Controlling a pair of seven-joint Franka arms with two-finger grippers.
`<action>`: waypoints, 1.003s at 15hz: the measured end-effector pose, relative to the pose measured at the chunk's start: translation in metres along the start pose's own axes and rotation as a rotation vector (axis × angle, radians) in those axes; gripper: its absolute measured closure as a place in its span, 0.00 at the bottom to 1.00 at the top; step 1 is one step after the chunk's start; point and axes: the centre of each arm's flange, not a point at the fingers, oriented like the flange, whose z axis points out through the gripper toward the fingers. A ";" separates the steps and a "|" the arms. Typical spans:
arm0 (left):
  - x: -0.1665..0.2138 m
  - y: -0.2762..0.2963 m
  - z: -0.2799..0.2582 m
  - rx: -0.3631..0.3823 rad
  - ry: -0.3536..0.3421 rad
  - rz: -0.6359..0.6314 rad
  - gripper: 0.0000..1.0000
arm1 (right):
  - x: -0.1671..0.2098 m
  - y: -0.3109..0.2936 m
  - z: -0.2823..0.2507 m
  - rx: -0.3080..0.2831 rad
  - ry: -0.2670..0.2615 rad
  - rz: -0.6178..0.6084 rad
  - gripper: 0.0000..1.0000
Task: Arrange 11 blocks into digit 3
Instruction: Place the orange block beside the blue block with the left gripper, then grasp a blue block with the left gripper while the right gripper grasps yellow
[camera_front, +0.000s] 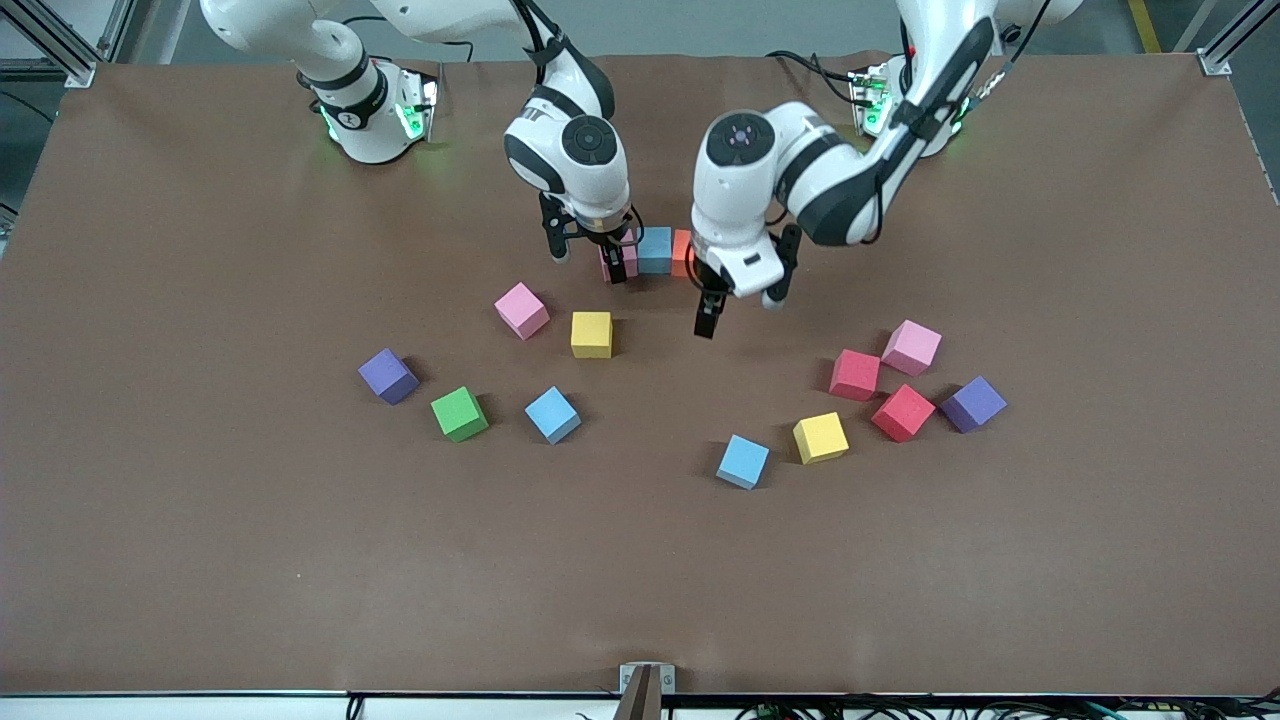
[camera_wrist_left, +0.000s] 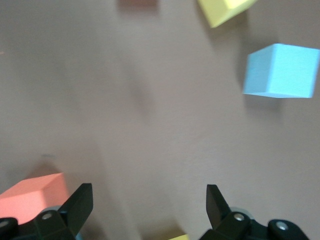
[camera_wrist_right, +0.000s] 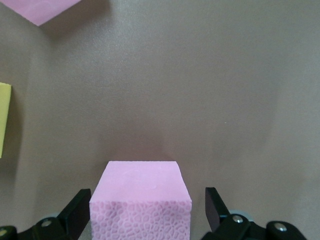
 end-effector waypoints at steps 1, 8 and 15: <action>0.007 0.015 0.006 0.010 -0.009 0.020 0.00 | 0.000 0.000 -0.002 -0.005 0.005 -0.001 0.00; 0.055 0.092 0.061 0.022 -0.024 0.078 0.00 | 0.013 -0.013 -0.061 0.009 0.022 -0.017 0.00; 0.088 0.122 0.082 0.012 -0.016 0.172 0.00 | 0.050 -0.037 -0.099 0.023 0.024 -0.142 0.00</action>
